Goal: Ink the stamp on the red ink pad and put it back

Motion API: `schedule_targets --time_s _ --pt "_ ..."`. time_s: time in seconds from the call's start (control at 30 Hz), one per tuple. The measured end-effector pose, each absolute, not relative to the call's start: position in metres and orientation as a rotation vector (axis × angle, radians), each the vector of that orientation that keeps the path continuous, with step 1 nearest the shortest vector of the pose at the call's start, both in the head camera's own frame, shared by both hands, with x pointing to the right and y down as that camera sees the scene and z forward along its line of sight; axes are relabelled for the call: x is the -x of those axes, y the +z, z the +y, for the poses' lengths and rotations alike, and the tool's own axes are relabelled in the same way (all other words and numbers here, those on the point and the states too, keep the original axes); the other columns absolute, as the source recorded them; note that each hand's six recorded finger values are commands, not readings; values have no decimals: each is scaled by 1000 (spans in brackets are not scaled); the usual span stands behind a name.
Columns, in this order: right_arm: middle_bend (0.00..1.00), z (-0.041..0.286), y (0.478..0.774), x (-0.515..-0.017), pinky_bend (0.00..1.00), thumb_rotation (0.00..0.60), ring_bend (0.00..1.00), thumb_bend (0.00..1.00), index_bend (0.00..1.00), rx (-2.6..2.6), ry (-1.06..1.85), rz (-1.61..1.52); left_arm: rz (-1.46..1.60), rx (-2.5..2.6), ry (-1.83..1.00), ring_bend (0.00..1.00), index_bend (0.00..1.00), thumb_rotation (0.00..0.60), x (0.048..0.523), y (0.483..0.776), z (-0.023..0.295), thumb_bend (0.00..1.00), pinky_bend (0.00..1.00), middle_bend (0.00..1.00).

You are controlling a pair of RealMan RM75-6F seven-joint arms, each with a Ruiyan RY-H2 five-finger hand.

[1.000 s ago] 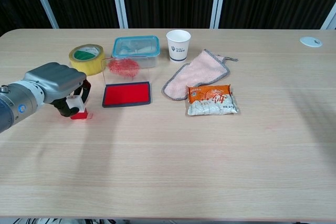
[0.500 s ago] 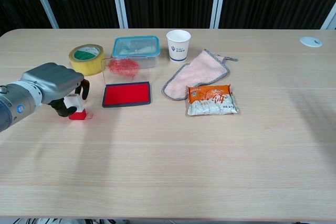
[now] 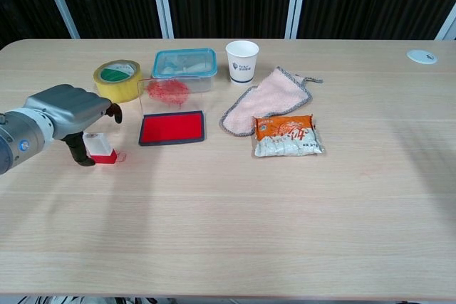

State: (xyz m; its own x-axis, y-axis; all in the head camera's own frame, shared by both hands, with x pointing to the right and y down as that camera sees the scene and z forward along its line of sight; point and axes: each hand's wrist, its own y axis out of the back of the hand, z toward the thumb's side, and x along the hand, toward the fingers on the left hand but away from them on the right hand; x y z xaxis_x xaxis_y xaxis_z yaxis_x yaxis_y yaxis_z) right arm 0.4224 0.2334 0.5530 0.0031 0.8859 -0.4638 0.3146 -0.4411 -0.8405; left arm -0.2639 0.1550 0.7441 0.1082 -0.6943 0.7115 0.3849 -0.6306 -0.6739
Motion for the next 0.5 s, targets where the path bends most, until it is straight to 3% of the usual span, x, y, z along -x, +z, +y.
schedule_targets --time_s 0.33,0.5 --pt "0 233 552 -423 185 600 0 184 0 1769 1451 -1232 360 1588 -1643 37 99 600 267 732 154 17 136 32" --pt "0 233 552 -423 185 600 0 184 0 1764 1450 -1224 428 1588 -1600 19 61 600 277 706 149 17 118 7"
